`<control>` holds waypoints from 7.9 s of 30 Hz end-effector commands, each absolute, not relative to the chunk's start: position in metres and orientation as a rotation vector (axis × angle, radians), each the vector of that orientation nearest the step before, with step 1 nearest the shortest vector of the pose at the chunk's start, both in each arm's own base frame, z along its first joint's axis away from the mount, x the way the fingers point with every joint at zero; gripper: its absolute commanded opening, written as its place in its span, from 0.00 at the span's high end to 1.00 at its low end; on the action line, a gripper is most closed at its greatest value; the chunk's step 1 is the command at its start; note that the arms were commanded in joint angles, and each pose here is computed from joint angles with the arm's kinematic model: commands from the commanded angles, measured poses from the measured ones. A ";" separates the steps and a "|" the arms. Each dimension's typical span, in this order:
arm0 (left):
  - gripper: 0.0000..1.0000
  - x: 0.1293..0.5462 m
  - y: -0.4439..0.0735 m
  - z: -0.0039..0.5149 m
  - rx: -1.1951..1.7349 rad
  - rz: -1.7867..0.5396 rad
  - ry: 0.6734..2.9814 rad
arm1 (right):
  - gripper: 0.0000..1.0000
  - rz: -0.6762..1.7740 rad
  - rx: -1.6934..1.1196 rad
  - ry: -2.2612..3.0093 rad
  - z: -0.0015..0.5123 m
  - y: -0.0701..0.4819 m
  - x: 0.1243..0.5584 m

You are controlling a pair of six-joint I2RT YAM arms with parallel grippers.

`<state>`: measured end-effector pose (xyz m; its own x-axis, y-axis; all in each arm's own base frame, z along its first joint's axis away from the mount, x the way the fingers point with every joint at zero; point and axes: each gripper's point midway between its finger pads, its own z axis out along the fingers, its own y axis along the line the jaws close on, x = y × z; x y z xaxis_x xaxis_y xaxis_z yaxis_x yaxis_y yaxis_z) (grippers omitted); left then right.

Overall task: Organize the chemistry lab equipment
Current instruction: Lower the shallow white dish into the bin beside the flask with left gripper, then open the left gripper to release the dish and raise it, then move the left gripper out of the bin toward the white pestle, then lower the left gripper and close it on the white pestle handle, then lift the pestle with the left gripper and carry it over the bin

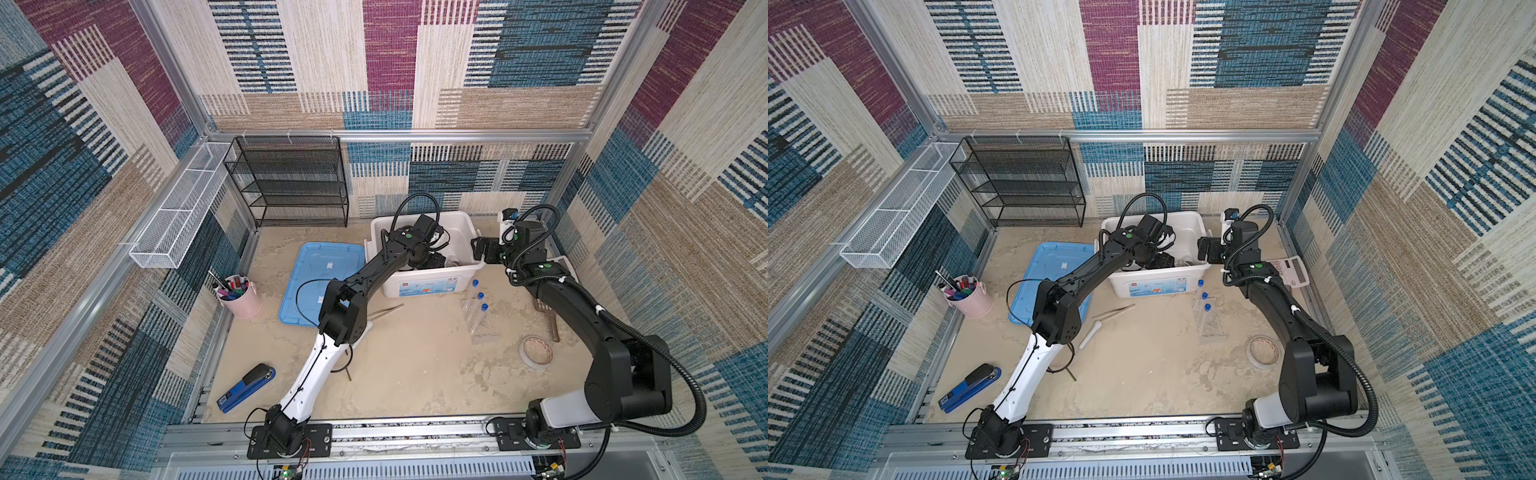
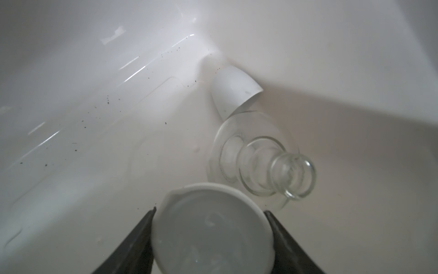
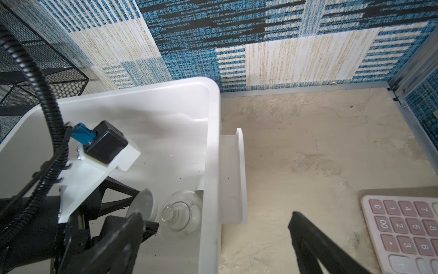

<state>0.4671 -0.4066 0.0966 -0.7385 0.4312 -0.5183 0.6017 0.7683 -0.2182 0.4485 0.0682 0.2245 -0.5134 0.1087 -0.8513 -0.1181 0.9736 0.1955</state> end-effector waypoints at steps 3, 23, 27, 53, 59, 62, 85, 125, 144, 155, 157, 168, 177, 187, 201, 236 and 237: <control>0.44 0.465 -0.407 0.086 0.821 -0.502 2.526 | 0.02 0.298 -0.009 2.063 0.230 0.071 0.453; 0.42 0.456 -0.403 0.062 0.857 -0.447 2.583 | 0.02 0.307 -0.006 2.074 0.226 0.072 0.453; 0.40 0.457 -0.399 0.059 0.844 -0.416 2.595 | 0.02 0.310 -0.003 2.072 0.226 0.072 0.453; 0.17 0.450 -0.407 0.075 0.893 -0.475 2.560 | 0.02 0.301 0.007 2.076 0.228 0.070 0.451; 0.10 0.454 -0.407 0.090 0.872 -0.463 2.528 | 0.02 0.294 0.009 2.075 0.228 0.069 0.450; 0.02 0.457 -0.406 0.102 0.860 -0.441 2.502 | 0.02 0.299 0.003 2.071 0.229 0.070 0.449; 0.00 0.440 -0.370 0.247 0.715 -0.265 2.148 | 0.01 0.349 -0.086 2.032 0.237 0.081 0.439; 0.29 0.263 -0.196 0.099 0.433 0.149 2.570 | 0.01 0.341 -0.053 2.042 0.232 0.078 0.439; 0.38 0.264 -0.195 0.049 0.456 0.256 2.697 | 0.01 0.330 -0.056 2.046 0.232 0.076 0.439; 0.41 0.270 -0.194 0.033 0.431 0.174 2.746 | 0.00 0.327 -0.054 2.050 0.231 0.076 0.440; 0.41 0.269 -0.195 0.030 0.444 0.170 2.759 | 0.00 0.321 -0.052 2.052 0.230 0.075 0.439; 0.51 0.262 -0.210 0.022 0.495 0.048 2.810 | 0.00 0.321 -0.048 2.057 0.228 0.075 0.440; 0.63 0.250 -0.218 0.015 0.530 -0.008 2.842 | 0.00 0.315 -0.044 2.058 0.227 0.074 0.439; 0.78 0.238 -0.229 0.011 0.565 -0.037 2.839 | 0.00 0.318 -0.044 2.053 0.229 0.074 0.438; 0.86 0.230 -0.266 0.031 0.658 -0.159 2.752 | 0.00 0.324 -0.043 2.045 0.233 0.074 0.435; 0.89 0.394 -0.347 0.240 0.946 -0.374 2.239 | 0.01 0.364 -0.069 2.035 0.234 0.081 0.432; 0.90 0.400 -0.351 0.229 0.945 -0.379 2.271 | 0.01 0.362 -0.070 2.035 0.235 0.080 0.432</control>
<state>0.4041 -0.3439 0.2472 -0.5079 0.4816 -0.7143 0.6739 0.7386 0.0188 0.4305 0.0807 0.2268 -0.5018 0.1104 -0.8579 -0.1939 0.9522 0.2360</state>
